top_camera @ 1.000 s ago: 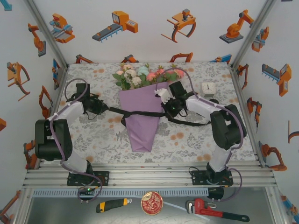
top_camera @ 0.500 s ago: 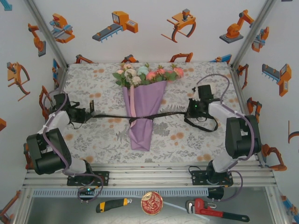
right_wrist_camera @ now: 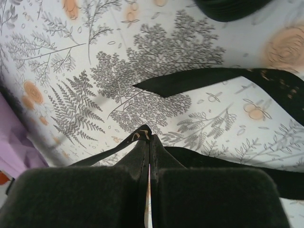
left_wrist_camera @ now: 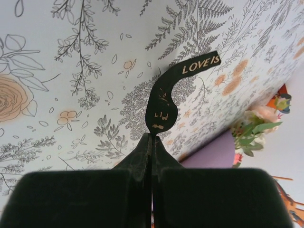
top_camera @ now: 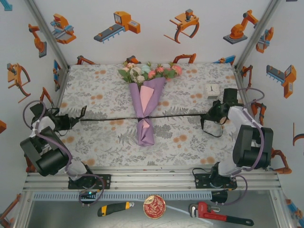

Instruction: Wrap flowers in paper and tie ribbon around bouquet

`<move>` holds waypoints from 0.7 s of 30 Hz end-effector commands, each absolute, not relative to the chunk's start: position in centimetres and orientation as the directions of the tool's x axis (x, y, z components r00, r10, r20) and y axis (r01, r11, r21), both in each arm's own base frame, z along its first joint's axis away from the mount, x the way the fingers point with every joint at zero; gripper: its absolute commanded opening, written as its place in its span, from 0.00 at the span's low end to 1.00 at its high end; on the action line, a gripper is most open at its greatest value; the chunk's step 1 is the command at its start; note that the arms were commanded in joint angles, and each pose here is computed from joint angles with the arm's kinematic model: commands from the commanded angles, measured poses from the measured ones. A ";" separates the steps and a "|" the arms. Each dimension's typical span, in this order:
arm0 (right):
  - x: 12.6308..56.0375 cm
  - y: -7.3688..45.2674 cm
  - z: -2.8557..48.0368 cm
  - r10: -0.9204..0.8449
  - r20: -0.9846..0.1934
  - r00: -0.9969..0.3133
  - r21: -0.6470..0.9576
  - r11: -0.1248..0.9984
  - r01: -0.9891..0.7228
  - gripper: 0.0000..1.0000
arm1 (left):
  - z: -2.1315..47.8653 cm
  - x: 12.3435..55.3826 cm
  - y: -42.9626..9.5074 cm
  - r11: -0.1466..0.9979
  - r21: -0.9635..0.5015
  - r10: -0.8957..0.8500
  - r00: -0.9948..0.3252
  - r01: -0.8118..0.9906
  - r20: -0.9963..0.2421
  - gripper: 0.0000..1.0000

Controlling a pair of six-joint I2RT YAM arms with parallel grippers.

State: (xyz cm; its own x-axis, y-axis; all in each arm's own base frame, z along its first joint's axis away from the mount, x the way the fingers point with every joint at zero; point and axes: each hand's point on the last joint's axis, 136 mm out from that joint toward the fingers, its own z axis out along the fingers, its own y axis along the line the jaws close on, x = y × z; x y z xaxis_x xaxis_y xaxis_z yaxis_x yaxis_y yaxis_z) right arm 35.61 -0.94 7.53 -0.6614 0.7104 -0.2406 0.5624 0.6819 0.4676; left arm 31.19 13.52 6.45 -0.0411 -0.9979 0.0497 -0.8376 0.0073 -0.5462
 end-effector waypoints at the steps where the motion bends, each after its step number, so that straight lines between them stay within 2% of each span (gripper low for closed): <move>1: 35.2 -6.3 8.4 0.812 -0.331 -0.481 0.414 0.583 0.700 0.00 | 8.6 31.8 19.0 -0.007 -0.598 -0.994 0.071 -0.801 -0.083 0.00; 8: 34.3 -7.1 8.3 0.866 -0.321 -0.384 0.442 0.496 0.747 0.00 | 8.2 30.5 19.4 -0.054 -0.610 -0.992 0.112 -0.790 -0.057 0.00; 10: 35.2 -6.6 8.8 0.847 -0.334 -0.413 0.474 0.530 0.703 0.00 | 8.3 30.8 18.6 -0.028 -0.617 -0.996 0.074 -0.786 -0.050 0.00; 12: 36.7 -4.9 9.9 0.780 -0.372 -0.503 0.498 0.625 0.601 0.00 | 9.3 32.3 16.1 0.072 -0.637 -0.997 -0.037 -0.767 -0.068 0.00; 15: 38.6 -0.5 12.0 0.615 -0.448 -0.649 0.509 0.772 0.381 0.00 | 11.4 34.7 9.7 0.307 -0.645 -0.946 -0.301 -0.700 -0.123 0.00; 17: 39.2 2.1 13.4 0.521 -0.491 -0.698 0.511 0.821 0.254 0.00 | 12.8 35.3 6.1 0.422 -0.646 -0.892 -0.421 -0.637 -0.167 0.00; 21: 38.8 6.1 15.1 0.324 -0.576 -0.750 0.452 0.891 0.037 0.00 | 15.9 35.0 1.6 0.668 -0.557 -0.727 -0.590 -0.493 -0.351 0.00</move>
